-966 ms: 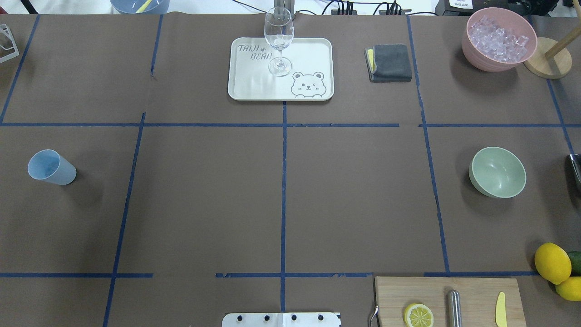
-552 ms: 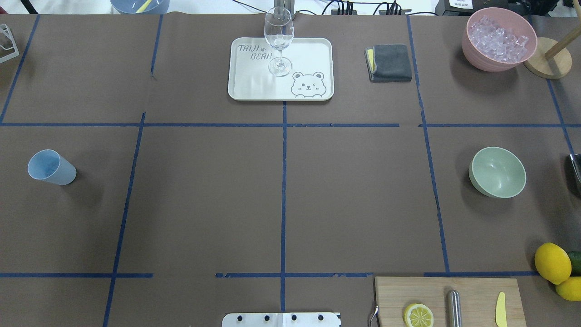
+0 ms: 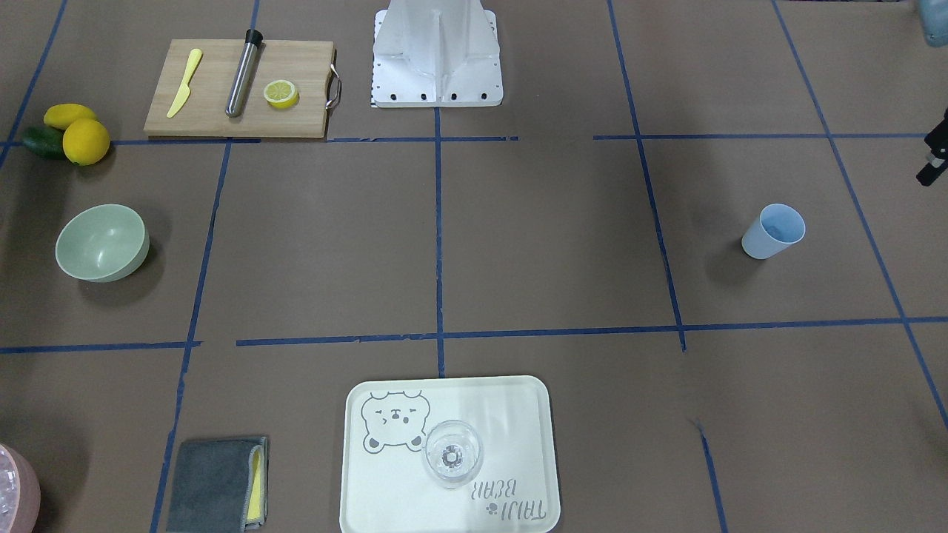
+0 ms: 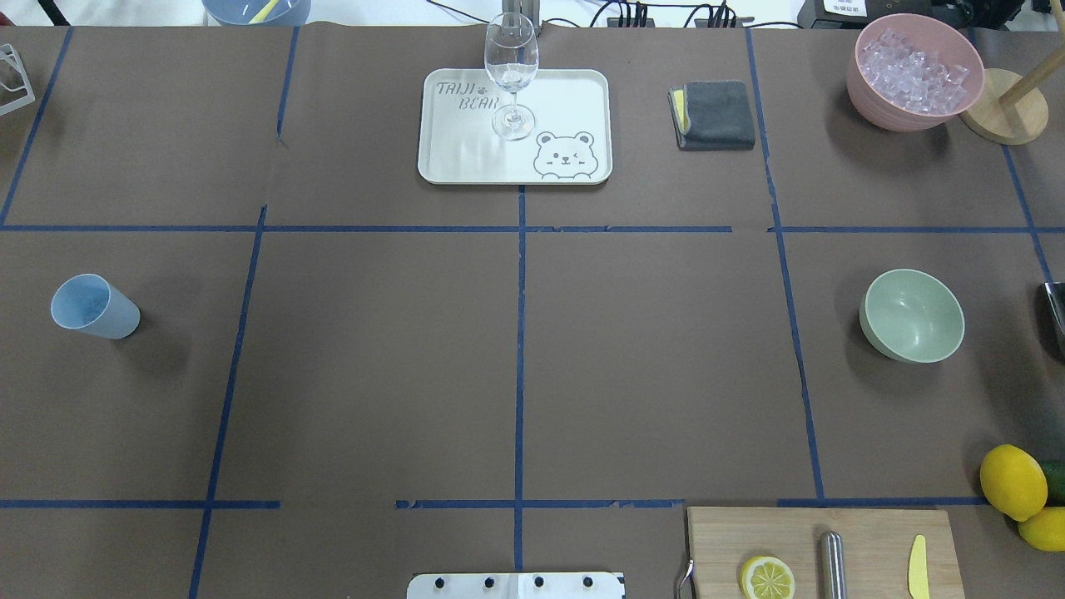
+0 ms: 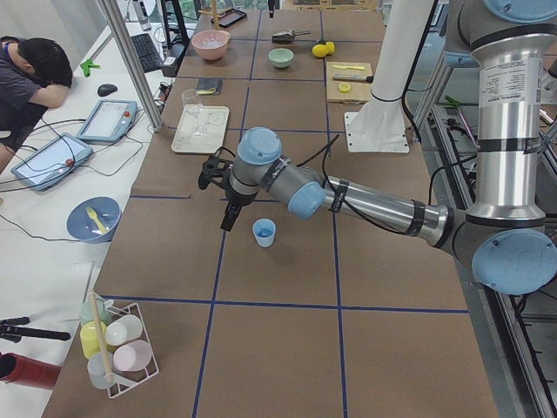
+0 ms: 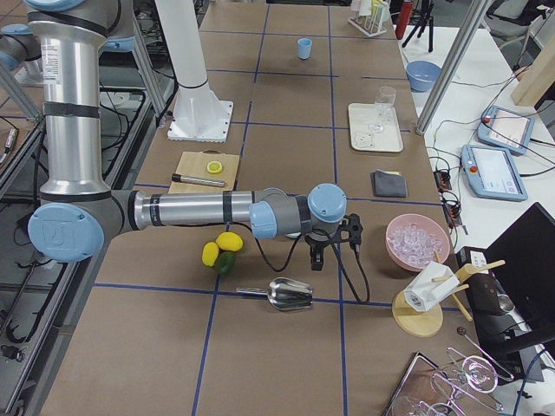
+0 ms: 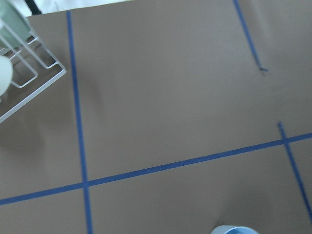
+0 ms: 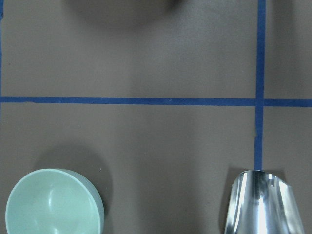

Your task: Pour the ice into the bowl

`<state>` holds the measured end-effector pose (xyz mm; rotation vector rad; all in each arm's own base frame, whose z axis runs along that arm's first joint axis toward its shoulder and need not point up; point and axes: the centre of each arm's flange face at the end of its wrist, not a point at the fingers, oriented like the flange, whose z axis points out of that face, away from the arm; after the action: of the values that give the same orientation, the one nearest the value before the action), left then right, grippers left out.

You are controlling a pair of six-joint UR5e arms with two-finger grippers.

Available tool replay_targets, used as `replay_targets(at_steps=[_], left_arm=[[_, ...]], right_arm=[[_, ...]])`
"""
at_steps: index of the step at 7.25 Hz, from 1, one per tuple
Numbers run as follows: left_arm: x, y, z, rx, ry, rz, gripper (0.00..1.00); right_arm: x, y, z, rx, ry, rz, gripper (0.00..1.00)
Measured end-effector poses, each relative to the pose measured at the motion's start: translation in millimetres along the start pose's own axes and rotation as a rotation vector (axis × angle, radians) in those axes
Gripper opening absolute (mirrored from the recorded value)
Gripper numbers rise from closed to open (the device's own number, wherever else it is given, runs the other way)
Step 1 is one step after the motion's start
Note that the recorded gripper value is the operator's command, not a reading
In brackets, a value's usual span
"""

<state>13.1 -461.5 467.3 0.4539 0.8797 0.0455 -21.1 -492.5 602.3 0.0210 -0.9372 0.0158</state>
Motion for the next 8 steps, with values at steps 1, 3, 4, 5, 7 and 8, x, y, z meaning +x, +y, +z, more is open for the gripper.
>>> replay_targets(at_steps=[1,3,4,5,7,8], left_arm=[[27.5,13.0,-4.3,0.03,-0.024,-0.011,1.0],[83.0,33.8,0.1,0.067,-0.07,-0.057,1.0],[105.2,42.6,7.1,0.078,-0.088,-0.079,1.0],[119.6,50.3,9.4,0.086,-0.098,-0.09,1.0],[132.3,58.0,7.1,0.09,-0.096,-0.094,1.0],[135.0,58.8,6.3,0.095,-0.094,-0.092,1.0]], right_arm=[[-15.7,3.7,17.5,0.01,-0.004,0.031,1.0],[-51.6,24.1,58.4,0.064,-0.01,0.061,1.0],[-63.8,38.9,74.4,0.079,-0.029,0.069,1.0],[-73.2,50.7,88.6,0.079,-0.035,0.067,1.0],[-88.0,65.3,116.4,0.067,-0.006,0.051,1.0],[-93.0,70.3,127.3,0.058,0.007,0.047,0.84]])
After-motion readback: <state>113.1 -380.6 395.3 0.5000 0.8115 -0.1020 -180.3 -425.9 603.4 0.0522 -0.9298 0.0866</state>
